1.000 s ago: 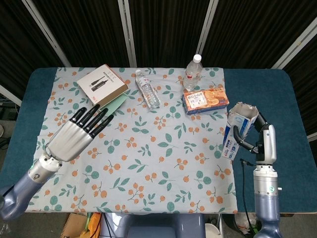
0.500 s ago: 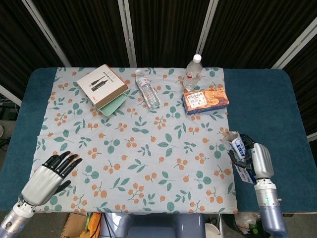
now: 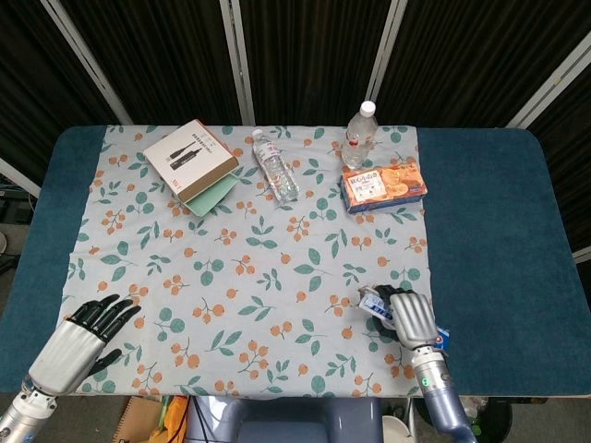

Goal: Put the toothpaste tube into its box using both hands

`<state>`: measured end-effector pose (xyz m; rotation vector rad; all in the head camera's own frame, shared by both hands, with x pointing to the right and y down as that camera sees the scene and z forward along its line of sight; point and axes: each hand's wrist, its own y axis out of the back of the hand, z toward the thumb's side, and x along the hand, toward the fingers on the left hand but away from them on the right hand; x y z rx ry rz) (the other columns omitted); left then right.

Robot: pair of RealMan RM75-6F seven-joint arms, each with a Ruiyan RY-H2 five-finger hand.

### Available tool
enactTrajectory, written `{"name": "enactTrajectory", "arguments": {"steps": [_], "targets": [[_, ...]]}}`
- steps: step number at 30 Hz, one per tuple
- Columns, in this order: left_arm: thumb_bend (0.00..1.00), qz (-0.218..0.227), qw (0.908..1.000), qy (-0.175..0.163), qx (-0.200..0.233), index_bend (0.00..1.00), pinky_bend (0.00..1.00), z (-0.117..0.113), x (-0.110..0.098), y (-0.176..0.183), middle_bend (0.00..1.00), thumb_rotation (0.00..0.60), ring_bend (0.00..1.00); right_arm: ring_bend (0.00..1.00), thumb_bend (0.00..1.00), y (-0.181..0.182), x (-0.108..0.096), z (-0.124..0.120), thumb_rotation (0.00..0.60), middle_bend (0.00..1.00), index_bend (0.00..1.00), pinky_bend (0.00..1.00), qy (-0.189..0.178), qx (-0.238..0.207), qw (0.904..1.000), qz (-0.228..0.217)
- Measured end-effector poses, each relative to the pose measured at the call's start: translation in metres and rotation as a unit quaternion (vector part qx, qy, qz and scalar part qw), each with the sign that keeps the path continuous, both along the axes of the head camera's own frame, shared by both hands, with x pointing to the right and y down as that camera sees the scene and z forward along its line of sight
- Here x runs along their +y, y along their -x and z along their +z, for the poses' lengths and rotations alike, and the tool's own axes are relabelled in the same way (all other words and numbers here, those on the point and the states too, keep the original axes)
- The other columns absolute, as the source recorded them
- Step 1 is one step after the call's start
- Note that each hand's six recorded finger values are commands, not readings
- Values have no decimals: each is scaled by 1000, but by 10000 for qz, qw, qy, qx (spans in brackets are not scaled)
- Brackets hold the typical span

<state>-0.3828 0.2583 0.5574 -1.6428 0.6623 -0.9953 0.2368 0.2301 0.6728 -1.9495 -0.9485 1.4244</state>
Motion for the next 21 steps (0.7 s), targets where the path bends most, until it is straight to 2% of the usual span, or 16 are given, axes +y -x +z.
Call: {"name": "enactTrajectory", "arguments": {"steps": [1, 2, 5, 8, 13, 16, 21], "targets": [[105, -16, 10000, 20, 9, 193, 308, 0, 0, 0, 214, 600, 200, 150, 450, 6, 2, 4, 600, 253, 72, 160, 36, 45, 9999, -94], [105, -26, 10000, 30, 13, 193, 307, 0, 0, 0, 213, 600, 200, 73, 432, 14, 6, 9, 600, 160, 16, 109, 112, 93, 9997, -200], [105, -58, 10000, 21, 21, 190, 307, -1, -1, 1, 209, 600, 200, 0, 391, 31, 13, 20, 600, 17, 0, 45, 348, 145, 9987, -337], [105, -95, 10000, 19, 10, 189, 300, -1, -1, 2, 203, 600, 197, 0, 384, 44, 16, 24, 600, 0, 0, 44, 468, 203, 9976, -460], [105, -207, 9998, 54, -44, 181, 265, -3, 0, 7, 184, 600, 173, 0, 383, 51, 10, 11, 600, 0, 0, 28, 347, 172, 9979, -518], [105, -331, 9994, 128, -22, 176, 249, -6, 1, 11, 174, 600, 164, 0, 383, 36, 3, -2, 600, 0, 0, 26, 191, 281, 9981, -519], [103, -548, 9981, 285, 31, 166, 232, -11, 3, 16, 155, 600, 144, 0, 384, -14, -9, -31, 600, 0, 0, 26, -143, 695, 9961, -519]]}}
